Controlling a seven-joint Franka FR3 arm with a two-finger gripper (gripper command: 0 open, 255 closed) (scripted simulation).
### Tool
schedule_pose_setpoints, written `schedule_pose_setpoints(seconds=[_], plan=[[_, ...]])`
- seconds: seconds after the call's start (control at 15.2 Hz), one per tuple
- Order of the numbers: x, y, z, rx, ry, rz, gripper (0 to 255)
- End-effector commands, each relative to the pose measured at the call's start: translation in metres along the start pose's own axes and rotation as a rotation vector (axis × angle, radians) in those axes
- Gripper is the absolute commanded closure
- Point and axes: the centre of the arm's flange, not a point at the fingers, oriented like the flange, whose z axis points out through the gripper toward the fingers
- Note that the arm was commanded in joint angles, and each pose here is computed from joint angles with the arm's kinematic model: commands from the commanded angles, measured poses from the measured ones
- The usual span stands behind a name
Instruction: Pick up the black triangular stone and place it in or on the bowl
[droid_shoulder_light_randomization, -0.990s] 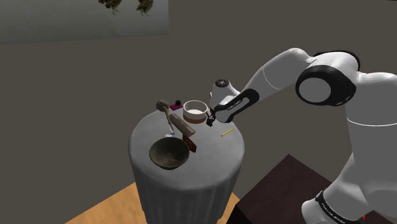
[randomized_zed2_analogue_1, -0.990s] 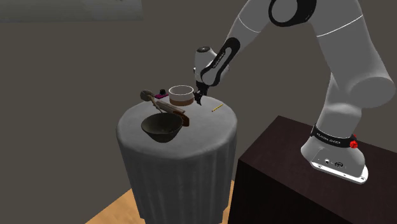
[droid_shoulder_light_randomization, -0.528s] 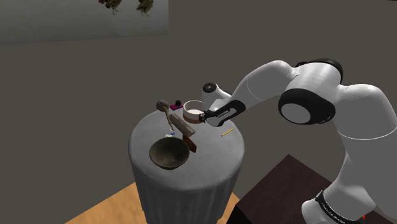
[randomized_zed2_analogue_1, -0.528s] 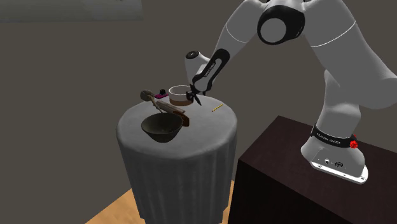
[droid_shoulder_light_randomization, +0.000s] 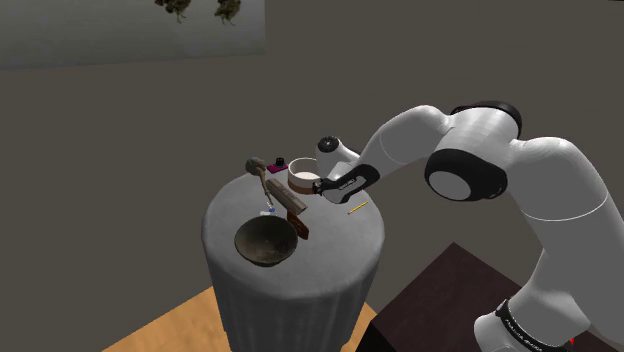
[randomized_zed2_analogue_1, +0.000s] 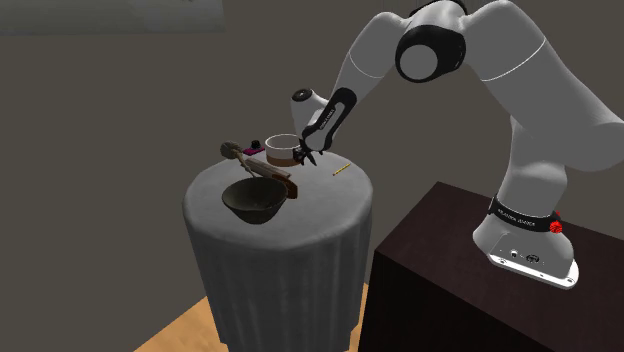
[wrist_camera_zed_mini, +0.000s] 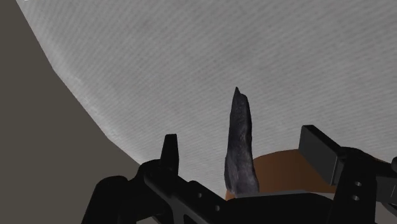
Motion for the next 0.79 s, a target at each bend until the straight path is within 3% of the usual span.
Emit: schedule_pose_setpoints(seconds=[0.0,0.26,0.33,0.73], plan=[[0.0001,0.0001,0.0009,0.000,0.000,0.000,0],[0.0001,0.0001,0.0009,0.000,0.000,0.000,0],[0.0001,0.0001,0.0009,0.000,0.000,0.000,255],[0.0001,0.0001,0.0009,0.000,0.000,0.000,255]])
